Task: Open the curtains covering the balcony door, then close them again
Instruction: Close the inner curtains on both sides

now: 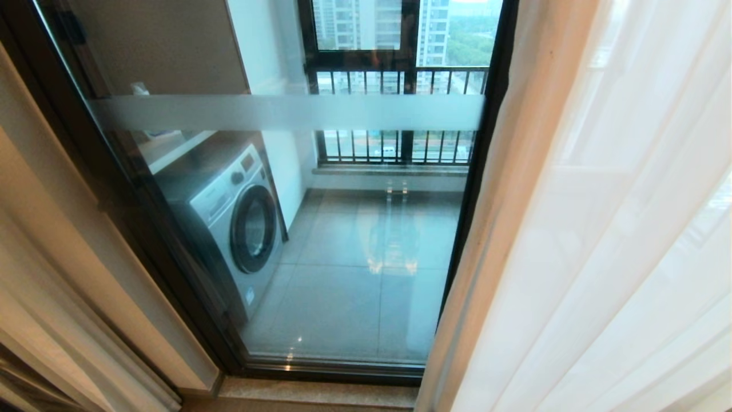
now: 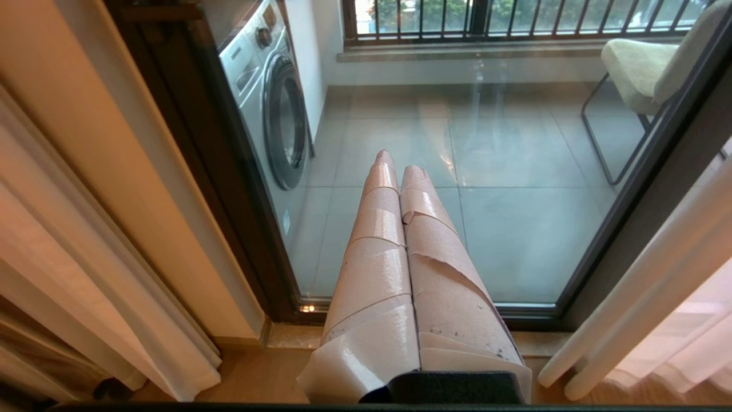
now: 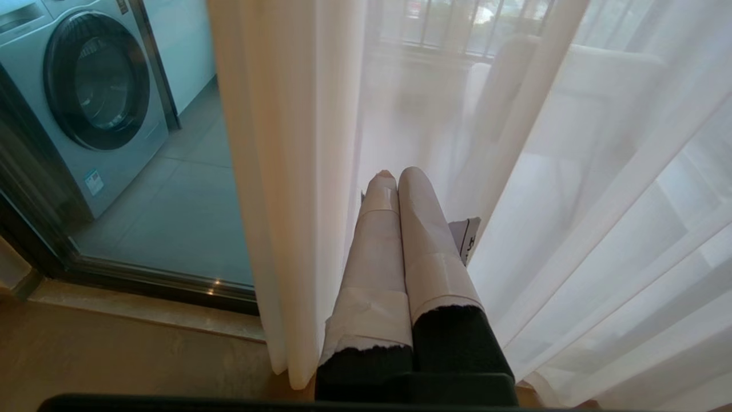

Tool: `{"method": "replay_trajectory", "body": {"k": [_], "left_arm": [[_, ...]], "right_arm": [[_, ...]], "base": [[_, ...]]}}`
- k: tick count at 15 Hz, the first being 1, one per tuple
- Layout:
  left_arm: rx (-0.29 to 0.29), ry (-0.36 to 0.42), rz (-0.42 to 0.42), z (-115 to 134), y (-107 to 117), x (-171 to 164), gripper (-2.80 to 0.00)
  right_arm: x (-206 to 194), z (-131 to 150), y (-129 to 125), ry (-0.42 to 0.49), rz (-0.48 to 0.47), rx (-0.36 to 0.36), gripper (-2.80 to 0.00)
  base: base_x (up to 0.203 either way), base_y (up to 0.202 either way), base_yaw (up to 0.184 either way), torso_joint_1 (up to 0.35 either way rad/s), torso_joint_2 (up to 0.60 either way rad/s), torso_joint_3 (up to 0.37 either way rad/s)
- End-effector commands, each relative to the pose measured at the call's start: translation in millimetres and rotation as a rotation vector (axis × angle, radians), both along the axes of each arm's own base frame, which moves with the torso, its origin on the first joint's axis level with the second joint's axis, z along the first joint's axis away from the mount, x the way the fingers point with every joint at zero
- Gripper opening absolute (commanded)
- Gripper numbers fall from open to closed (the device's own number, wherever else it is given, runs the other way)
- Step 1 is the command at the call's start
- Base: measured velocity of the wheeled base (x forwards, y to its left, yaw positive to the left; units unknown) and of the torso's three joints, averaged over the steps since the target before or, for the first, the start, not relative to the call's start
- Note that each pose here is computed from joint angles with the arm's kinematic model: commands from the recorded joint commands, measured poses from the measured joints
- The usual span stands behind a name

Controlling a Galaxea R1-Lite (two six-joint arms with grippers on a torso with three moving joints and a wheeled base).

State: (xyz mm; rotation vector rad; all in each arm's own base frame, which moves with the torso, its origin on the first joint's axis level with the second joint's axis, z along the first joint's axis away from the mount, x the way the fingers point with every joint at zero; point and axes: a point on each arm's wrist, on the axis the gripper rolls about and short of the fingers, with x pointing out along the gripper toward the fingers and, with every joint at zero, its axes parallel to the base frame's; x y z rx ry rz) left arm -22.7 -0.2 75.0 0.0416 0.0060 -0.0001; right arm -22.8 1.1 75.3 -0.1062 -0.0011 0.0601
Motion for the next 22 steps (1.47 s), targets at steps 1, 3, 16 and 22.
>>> {"method": "replay_trajectory", "body": {"k": [1,3,16,22], "left_arm": [[-0.003,0.000,0.000,0.0,0.0,0.0,-2.80],[-0.003,0.000,0.000,0.0,0.0,0.0,-2.80],[-0.003,0.000,-0.001,0.0,-0.1,0.0,-2.80],[-0.003,0.000,-0.001,0.0,-0.1,0.0,-2.80]], "right_arm": [[0.0,0.0,0.0,0.000,0.001,-0.001,-2.80],[0.0,-0.1,0.0,0.001,0.001,-0.001,-2.80],[0.0,0.1,0.0,-0.001,0.001,-0.001,-2.80],[0.0,0.1,0.0,-0.001,0.001,-0.001,-2.80]], "base": [[0.000,0.182,0.001,-0.006,0.00,0.006],[0.000,0.185,0.002,0.003,0.00,0.006],[0.000,0.183,0.002,0.002,0.00,0.000],[0.000,0.185,0.001,0.002,0.00,0.002]]}}
